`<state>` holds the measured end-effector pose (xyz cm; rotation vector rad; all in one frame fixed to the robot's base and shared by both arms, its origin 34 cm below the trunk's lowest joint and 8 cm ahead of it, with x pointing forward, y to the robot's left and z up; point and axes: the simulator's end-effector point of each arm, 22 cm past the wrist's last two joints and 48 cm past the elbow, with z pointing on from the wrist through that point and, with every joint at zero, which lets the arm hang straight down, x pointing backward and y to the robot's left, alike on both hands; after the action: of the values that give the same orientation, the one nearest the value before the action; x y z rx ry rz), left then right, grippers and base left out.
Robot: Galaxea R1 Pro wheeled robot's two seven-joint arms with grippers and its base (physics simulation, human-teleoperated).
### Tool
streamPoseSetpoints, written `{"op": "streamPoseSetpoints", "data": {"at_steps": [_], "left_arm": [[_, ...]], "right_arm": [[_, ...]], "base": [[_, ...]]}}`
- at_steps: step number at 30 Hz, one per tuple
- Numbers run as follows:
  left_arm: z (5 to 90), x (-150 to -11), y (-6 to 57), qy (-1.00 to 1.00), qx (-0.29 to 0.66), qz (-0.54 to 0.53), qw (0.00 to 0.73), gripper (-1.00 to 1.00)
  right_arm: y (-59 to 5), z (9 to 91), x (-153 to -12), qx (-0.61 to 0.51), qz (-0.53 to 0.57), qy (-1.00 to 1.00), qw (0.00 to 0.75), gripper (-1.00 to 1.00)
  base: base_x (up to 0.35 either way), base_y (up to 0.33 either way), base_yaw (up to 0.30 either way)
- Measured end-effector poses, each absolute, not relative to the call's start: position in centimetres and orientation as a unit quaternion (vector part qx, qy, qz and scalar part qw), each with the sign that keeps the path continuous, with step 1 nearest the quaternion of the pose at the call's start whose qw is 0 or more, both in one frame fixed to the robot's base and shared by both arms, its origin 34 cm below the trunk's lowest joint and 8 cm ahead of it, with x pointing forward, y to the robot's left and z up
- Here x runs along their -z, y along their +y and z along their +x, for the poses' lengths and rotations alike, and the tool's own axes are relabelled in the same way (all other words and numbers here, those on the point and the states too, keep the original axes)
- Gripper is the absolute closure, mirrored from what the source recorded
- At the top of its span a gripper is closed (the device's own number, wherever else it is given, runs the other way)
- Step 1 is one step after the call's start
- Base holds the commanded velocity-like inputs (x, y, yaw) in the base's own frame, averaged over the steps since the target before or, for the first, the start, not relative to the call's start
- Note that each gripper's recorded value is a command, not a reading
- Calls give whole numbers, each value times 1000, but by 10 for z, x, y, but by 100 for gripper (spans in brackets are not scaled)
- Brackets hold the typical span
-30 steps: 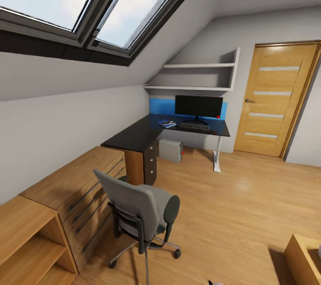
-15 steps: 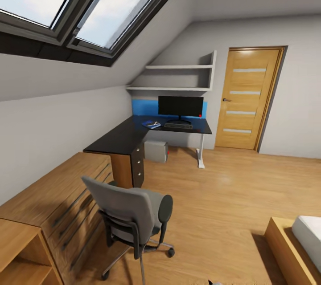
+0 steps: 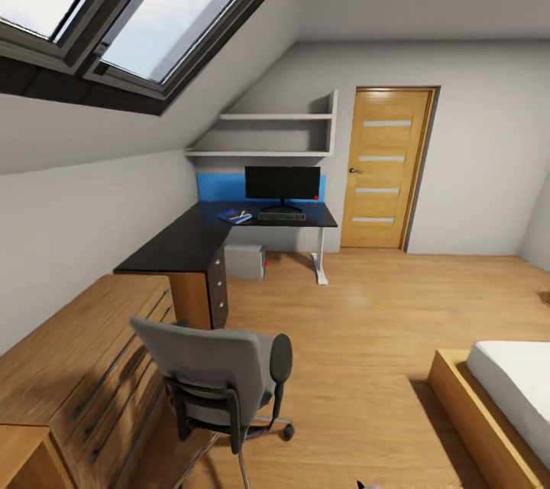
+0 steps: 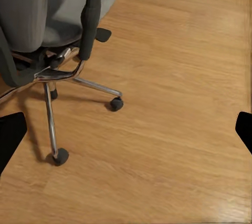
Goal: In the bedroom, organize the workspace by keeping the computer under the desk, ensuring the monitor is on the desk, placing the keyboard on the desk next to the monitor, placing the mouse on the desk next to the keyboard, moving the folder from the swivel chair onto the desk next to the mouse, stacking the notebook on top of the folder with the pen on top of the notebook, and positioning the swivel chair next to the desk.
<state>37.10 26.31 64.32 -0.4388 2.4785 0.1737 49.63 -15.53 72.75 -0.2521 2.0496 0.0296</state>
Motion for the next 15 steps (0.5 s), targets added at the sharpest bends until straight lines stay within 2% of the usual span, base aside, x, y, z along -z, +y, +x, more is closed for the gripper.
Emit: {"op": "streamPoseSetpoints", "data": {"at_steps": [4, 12, 15], "left_arm": [[372, -644, 263, 936, -65, -164, 305, -100], [373, -644, 262, 935, -64, -163, 307, -100], [373, -645, 262, 935, -65, -163, 308, -100]], "right_arm": [[-155, 497, -728, -12, -105, 852, 513, -100], [-155, 497, -729, -12, -105, 851, 515, -100], [-155, 498, -730, -12, -105, 851, 515, -100]], "base": [[0, 233, -300], [0, 77, -300], [-13, 188, -290]]}}
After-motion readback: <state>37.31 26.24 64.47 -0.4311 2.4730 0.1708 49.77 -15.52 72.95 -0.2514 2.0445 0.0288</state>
